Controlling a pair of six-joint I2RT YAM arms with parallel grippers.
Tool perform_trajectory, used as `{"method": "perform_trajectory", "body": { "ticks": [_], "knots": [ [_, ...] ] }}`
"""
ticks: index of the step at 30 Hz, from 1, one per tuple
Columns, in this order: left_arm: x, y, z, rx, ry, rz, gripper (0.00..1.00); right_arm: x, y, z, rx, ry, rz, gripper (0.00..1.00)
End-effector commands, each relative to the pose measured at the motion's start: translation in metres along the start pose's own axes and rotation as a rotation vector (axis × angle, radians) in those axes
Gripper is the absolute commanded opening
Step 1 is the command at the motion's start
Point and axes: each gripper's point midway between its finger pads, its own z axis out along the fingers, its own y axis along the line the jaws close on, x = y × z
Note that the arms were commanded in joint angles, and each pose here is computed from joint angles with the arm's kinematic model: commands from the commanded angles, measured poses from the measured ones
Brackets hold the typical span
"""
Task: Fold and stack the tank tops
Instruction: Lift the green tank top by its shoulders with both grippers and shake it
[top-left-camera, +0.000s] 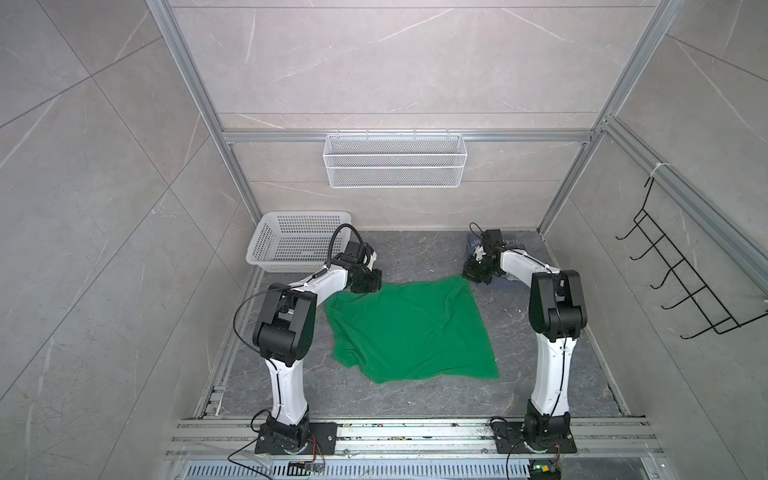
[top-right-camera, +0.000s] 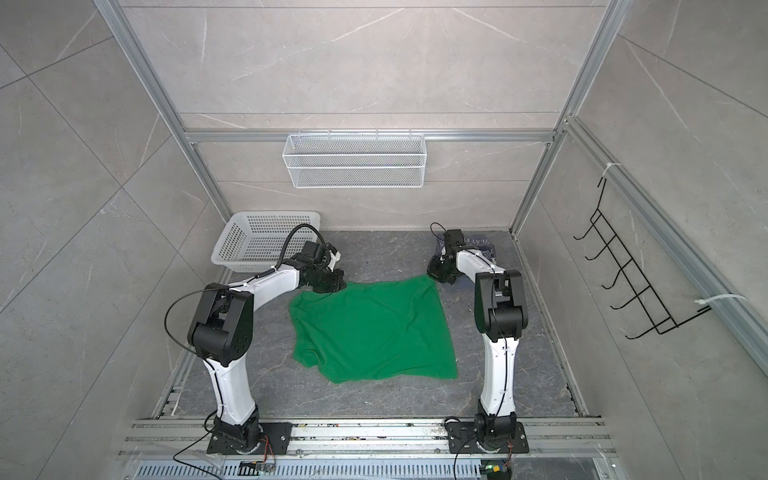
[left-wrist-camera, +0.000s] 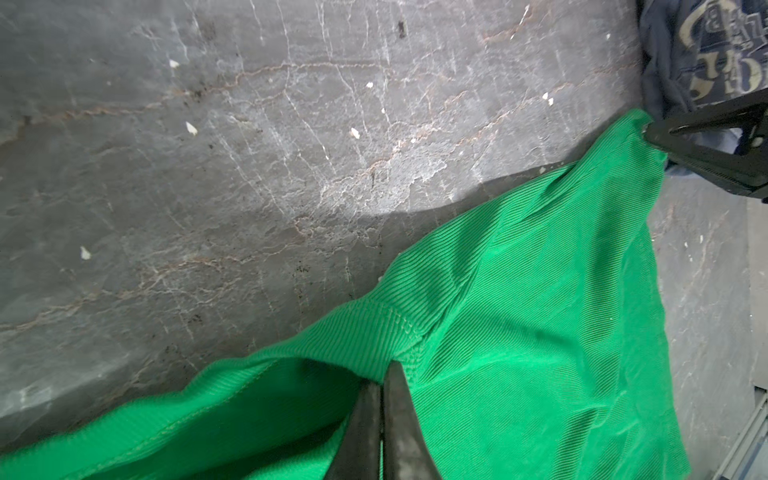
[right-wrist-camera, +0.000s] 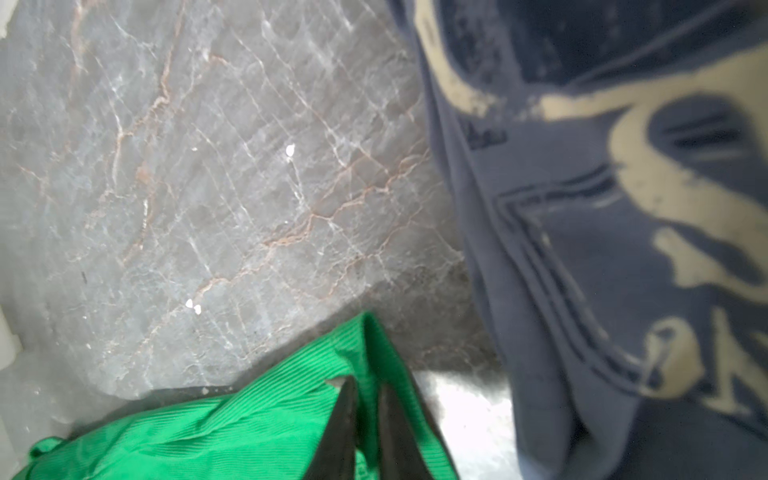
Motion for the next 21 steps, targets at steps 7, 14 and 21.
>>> {"method": "perform_trajectory", "body": {
  "ticks": [7,14,21],
  "knots": [
    [-0.018,-0.012,-0.069,0.054,-0.058,-0.125,0.00,-0.012,0.020,-0.081,-0.077,-0.127,0.000,0.00],
    [-0.012,-0.035,-0.123,0.083,-0.071,-0.157,0.00,-0.004,0.020,-0.152,-0.178,-0.205,0.023,0.00],
    [-0.009,-0.064,-0.188,0.120,-0.190,-0.092,0.00,0.025,0.045,-0.214,-0.334,-0.239,-0.007,0.00]
  ]
}}
